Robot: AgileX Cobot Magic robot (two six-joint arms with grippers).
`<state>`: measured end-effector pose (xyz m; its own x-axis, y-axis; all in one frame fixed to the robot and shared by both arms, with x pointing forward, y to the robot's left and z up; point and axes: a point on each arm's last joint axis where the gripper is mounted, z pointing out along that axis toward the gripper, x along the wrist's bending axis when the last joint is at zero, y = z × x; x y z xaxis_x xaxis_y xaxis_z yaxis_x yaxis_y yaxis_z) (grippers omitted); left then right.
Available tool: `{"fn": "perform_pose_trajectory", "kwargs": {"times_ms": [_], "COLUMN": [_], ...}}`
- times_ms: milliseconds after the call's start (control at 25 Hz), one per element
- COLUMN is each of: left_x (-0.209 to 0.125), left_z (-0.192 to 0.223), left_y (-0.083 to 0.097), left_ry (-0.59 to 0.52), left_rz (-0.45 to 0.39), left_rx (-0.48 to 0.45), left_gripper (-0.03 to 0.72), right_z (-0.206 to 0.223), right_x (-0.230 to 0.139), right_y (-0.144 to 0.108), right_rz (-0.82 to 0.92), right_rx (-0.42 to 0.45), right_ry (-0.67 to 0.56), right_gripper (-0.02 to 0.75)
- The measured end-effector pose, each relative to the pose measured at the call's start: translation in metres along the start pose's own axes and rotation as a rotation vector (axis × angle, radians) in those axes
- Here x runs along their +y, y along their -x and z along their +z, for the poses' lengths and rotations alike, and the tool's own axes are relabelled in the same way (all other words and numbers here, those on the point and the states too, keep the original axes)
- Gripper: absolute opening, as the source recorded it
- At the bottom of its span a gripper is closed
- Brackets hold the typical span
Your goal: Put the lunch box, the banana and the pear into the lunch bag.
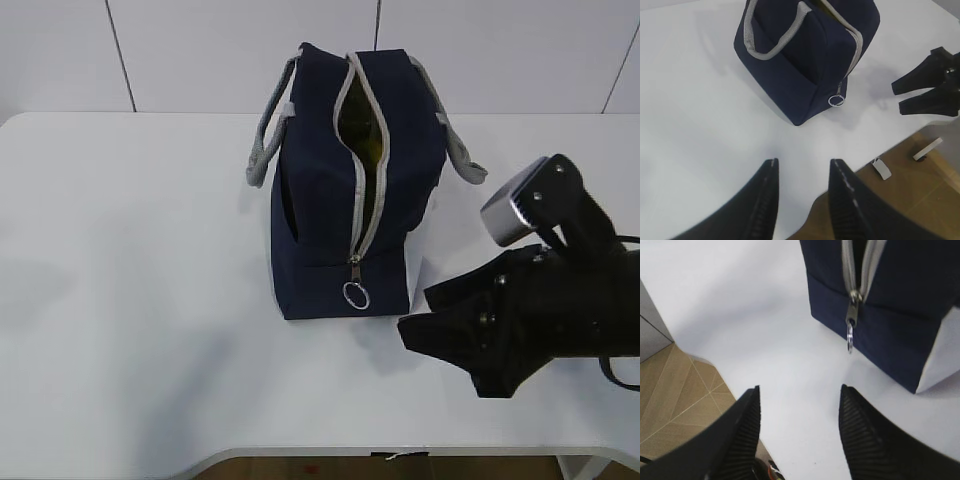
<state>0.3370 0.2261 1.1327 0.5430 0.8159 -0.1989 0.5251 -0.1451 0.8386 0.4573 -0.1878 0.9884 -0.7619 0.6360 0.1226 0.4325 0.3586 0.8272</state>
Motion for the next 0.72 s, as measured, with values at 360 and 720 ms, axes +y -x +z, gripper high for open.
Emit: {"fn": "perform_pose_trajectory", "kwargs": {"times_ms": [360, 720], "left_x": [0.0, 0.0], "left_z": [0.0, 0.0], "left_y": [0.0, 0.0], "left_ry": [0.0, 0.002], "left_rz": [0.0, 0.0], "left_rx": [0.0, 0.0], "left_gripper": [0.258, 0.258], "right_z": [0.032, 0.055], "right_x": [-0.005, -0.006], "right_y": [0.02, 0.034], "right_rz": [0.029, 0.024], "right_rx": [-0.004, -0.001], "right_ry": [-0.035, -0.028], "right_gripper": [0.408, 0.408]}}
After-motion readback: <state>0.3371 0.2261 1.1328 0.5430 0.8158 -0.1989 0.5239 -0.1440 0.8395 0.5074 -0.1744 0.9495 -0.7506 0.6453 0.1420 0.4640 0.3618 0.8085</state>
